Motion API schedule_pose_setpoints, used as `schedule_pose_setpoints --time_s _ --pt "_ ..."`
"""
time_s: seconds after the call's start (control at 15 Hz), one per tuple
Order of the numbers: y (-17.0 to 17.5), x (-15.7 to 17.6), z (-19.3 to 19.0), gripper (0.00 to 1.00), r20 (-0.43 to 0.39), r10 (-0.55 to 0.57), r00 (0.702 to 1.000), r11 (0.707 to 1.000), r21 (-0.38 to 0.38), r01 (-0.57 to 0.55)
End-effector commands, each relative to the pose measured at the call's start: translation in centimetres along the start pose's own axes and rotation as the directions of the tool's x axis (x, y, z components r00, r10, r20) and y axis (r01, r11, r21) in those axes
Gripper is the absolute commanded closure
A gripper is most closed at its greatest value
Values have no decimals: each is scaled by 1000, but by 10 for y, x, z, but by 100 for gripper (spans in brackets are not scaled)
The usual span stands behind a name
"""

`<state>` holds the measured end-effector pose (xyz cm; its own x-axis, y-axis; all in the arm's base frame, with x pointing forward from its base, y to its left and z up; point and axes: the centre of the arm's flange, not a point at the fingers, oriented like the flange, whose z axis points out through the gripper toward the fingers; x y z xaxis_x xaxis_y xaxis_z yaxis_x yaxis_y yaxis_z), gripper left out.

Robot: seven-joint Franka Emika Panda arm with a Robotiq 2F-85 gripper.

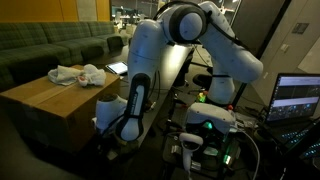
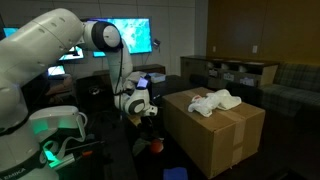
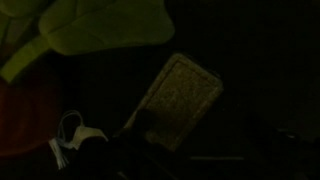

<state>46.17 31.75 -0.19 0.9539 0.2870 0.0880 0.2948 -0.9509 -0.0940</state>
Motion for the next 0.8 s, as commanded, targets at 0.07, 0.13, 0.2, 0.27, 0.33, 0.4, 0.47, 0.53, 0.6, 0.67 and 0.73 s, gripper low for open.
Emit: schedule_pose_setpoints --time_s 0.07,0.13,0.2,0.27,0.33,0.4,0.47,0.53,0.6,0.67,0.73 --pt "6 0 1 0 -36 -47 998 998 -40 45" --pt "7 0 -1 0 -40 -51 998 998 -47 49" --pt "8 -1 -1 0 -44 -58 997 997 -59 56" --pt "8 -1 -2 0 -49 -64 997 996 -67 61" --pt "9 -2 -4 0 -53 -69 996 995 -74 65" --pt "9 -2 -4 0 -57 -75 996 994 -82 71" --pt "9 -4 -2 0 -57 -82 995 993 -88 76" --pt "10 -5 -3 0 -58 -86 995 992 -94 80" --pt "10 -7 -1 0 -54 -90 994 992 -97 85" --pt "10 -8 0 0 -56 -96 994 991 -102 90" --pt "11 -9 0 0 -57 -99 993 990 -107 93"
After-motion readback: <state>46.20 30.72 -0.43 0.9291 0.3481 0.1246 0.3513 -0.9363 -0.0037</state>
